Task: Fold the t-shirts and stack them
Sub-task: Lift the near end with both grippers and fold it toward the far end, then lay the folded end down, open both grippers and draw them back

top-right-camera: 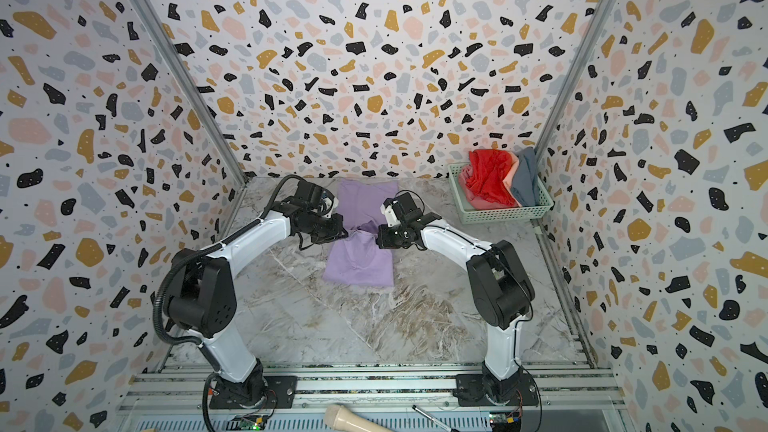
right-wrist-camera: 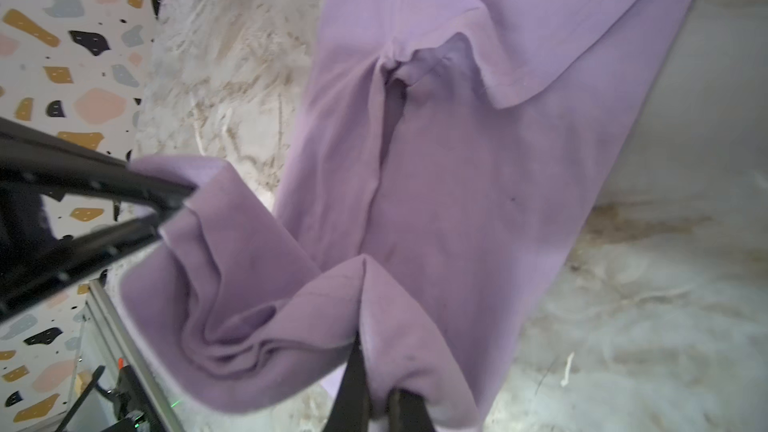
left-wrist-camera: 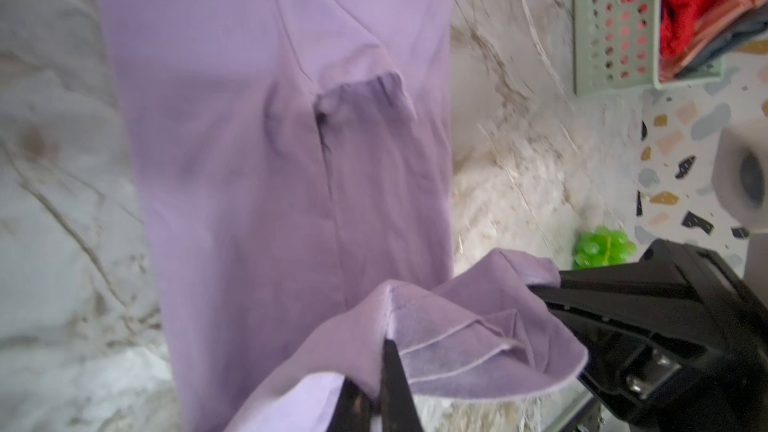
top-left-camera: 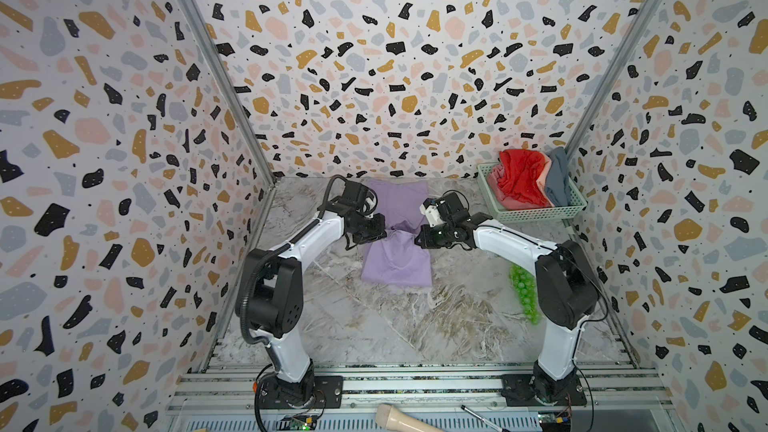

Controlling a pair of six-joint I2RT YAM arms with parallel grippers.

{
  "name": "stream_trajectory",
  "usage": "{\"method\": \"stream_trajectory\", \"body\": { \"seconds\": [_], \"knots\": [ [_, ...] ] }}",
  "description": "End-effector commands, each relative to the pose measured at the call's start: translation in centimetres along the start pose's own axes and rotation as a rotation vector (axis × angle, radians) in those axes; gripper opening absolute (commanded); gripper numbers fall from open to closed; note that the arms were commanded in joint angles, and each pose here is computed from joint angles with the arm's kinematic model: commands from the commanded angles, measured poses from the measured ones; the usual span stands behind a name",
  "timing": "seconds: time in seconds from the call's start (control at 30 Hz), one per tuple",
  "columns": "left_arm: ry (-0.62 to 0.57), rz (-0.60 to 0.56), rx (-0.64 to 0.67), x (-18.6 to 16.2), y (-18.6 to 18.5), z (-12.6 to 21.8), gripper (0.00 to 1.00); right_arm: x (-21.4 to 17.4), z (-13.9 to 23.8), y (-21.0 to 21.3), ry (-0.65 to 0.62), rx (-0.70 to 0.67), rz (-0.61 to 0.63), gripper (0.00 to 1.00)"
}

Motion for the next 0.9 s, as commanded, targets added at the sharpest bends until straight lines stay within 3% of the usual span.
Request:
{"method": "stream_trajectory", "body": {
  "seconds": [0.0, 0.17, 0.2, 0.23, 0.33, 0.37, 0.5, 0.6, 0.87],
  "knots": [
    [-0.054, 0.016, 0.009, 2.8, 1.5, -0.6, 0.00, 2.7, 0.3, -0.3, -0.045, 0.044, 0.037, 0.02],
    [-0.013, 0.053, -0.015, 4.9, 3.2, -3.1, 0.00, 4.9, -1.4, -2.7, -0.042, 0.059, -0.006, 0.03],
    [-0.016, 0.054, -0.014, 5.3, 3.4, -3.3, 0.06, 5.2, -1.6, -3.1, -0.043, 0.061, -0.016, 0.05],
    [-0.024, 0.057, -0.010, 5.9, 3.7, -3.2, 0.15, 5.6, -1.8, -3.6, -0.046, 0.069, -0.029, 0.13],
    [-0.094, 0.089, -0.023, 7.8, 4.7, -2.0, 0.39, 7.1, -1.4, -4.7, -0.100, 0.103, -0.047, 0.58],
    [-0.119, 0.099, -0.037, 8.4, 4.9, -1.3, 0.48, 7.7, -0.8, -4.9, -0.127, 0.107, -0.052, 0.66],
    [-0.181, 0.123, -0.042, 9.5, 6.0, 0.9, 0.54, 8.4, 1.9, -5.3, -0.179, 0.112, -0.067, 0.69],
    [-0.168, 0.137, -0.004, 8.0, 6.6, 1.8, 0.55, 6.6, 3.2, -5.2, -0.169, 0.090, -0.085, 0.69],
    [-0.050, 0.211, 0.067, -2.2, 8.9, 3.2, 0.58, -4.0, 4.0, -3.3, -0.049, 0.100, -0.273, 0.72]
  ]
}}
Point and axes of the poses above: each gripper's point midway between its finger pads, its own z axis back along the fingers, its own y axis along the line the jaws close on, x = y × z, the point moved 7 cm from there along z, back along the fingers, and after that the axes turned 3 degrees about z, right-handed, at the moved point
